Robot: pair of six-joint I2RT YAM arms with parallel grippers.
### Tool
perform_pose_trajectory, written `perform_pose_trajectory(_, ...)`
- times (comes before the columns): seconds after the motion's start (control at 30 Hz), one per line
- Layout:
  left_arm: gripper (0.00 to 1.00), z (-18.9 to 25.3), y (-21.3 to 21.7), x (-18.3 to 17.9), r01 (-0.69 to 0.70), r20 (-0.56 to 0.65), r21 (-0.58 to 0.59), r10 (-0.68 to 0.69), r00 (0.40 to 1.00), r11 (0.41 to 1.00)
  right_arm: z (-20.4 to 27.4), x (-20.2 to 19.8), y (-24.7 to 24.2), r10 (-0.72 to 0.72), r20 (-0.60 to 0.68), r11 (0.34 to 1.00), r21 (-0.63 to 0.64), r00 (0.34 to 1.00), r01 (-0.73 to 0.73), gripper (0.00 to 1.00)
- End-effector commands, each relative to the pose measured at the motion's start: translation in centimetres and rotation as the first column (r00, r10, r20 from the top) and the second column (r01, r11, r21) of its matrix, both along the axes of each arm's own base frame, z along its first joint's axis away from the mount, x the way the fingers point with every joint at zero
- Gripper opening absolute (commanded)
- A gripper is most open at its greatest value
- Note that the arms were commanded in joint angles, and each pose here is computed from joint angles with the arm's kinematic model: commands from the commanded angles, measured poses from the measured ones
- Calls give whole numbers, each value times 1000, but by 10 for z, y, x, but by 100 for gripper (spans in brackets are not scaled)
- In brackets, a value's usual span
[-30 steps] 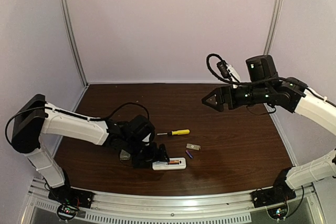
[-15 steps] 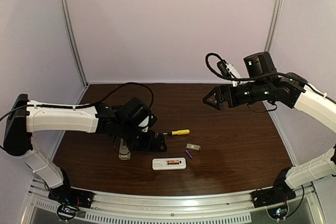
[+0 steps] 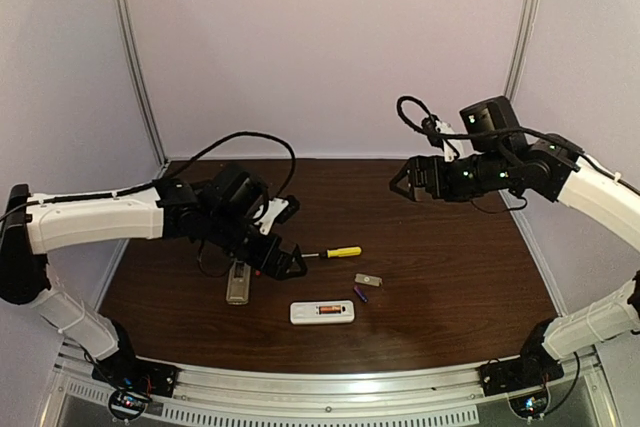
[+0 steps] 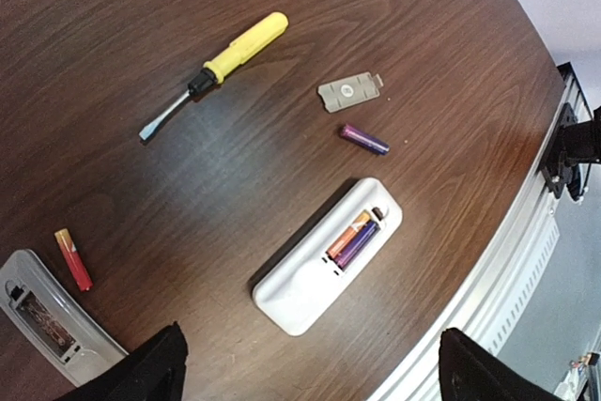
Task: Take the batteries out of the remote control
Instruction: Place the remote control without the battery cover at the center of the board, then pick up the screwdriver from the center of the board.
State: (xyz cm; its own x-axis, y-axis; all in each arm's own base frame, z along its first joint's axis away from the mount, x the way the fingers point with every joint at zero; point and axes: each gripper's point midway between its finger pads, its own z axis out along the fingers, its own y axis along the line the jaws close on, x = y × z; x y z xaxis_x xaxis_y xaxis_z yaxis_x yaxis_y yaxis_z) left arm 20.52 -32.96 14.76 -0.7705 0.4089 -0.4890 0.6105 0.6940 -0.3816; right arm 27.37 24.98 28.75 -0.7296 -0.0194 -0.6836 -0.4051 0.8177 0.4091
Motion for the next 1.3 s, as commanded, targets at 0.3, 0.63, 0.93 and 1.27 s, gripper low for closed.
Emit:
perform_pose_trajectory(0.3, 93, -10, -30, 53, 224, 236, 151, -255, 938, 963, -44, 12, -4, 102, 59, 974, -211, 993, -87, 100)
perform_pose_trajectory(0.63, 88, -43, -23, 88, 322, 235, 173, -357, 904, 931, -55, -10, -36, 94, 70, 960, -273, 993, -71, 100)
perform_pose_trajectory(0.93, 77, -49, -36, 98, 476, 385, 161, -499, 776, 864, -56, -4, -32, 51, 60, 974, -223, 997, -37, 100)
perform_pose_trajectory(1.27, 65, -88, -32, 114, 522, 408, 240, -573, 711, 818, -50, 2, -31, -5, 51, 982, -190, 999, 15, 100)
